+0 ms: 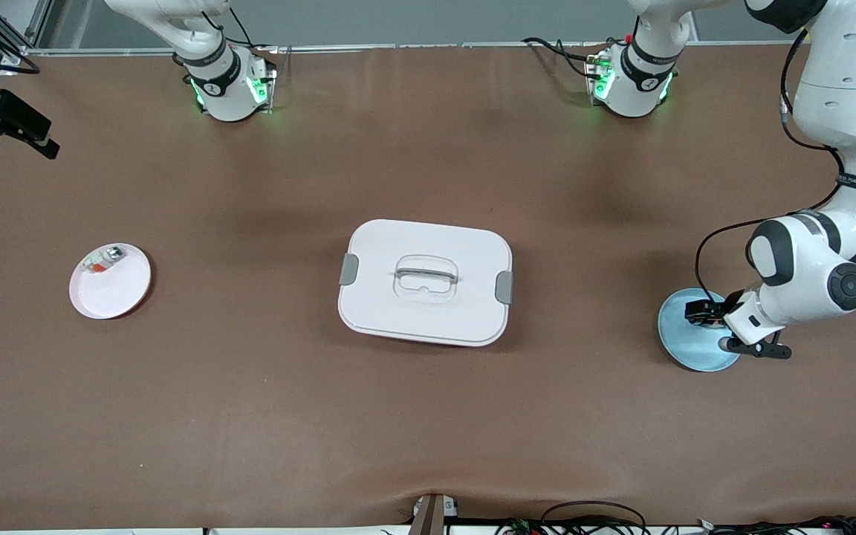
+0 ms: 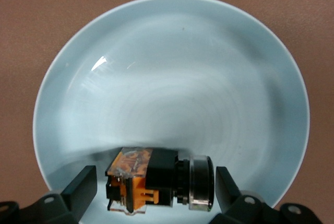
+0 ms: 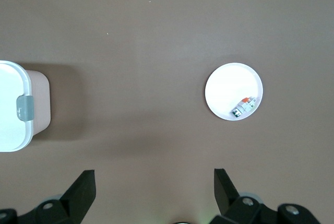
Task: Transfer orange switch to right arm and place
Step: 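Close the left gripper on the orange switch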
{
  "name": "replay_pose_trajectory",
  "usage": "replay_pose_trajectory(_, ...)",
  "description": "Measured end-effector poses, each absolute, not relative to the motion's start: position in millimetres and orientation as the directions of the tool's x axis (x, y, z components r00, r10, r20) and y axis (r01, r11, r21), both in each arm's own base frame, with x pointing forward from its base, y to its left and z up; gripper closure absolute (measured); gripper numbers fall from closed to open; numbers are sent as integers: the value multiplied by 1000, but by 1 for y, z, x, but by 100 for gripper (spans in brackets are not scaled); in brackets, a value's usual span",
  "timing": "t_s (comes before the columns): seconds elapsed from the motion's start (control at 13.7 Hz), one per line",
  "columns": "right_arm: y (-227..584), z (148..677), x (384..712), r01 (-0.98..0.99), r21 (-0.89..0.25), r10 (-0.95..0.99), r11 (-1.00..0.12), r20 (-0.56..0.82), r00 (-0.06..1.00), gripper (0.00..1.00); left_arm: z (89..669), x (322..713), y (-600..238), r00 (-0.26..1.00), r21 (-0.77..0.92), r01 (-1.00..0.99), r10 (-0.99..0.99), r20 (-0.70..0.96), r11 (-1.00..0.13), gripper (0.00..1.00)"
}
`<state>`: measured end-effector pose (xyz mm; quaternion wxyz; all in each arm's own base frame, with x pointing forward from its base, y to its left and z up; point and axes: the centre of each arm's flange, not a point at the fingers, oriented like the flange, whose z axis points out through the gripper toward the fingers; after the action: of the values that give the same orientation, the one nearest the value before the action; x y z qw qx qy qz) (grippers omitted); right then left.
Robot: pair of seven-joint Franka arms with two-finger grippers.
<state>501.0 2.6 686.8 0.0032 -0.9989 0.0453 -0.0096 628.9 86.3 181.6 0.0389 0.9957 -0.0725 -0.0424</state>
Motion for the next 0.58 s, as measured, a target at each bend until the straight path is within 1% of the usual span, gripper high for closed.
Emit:
replay_pose_trajectory(0.07, 4, 687, 501, -87, -6, -88, -996, 22, 996, 0, 182, 629, 86, 986, 84, -140, -147, -79, -987, 7)
replay_pose_trajectory(0.22, 5, 687, 502, -84, -4, -84, -996, 25, 996, 0, 182, 629, 86, 986, 85, -139, -145, -78, -987, 28)
replay_pose_trajectory(0.58, 0, 688, 502, -54, 1, -54, -999, 27, 998, 0, 182, 629, 86, 986, 85, -138, -145, -77, -987, 28)
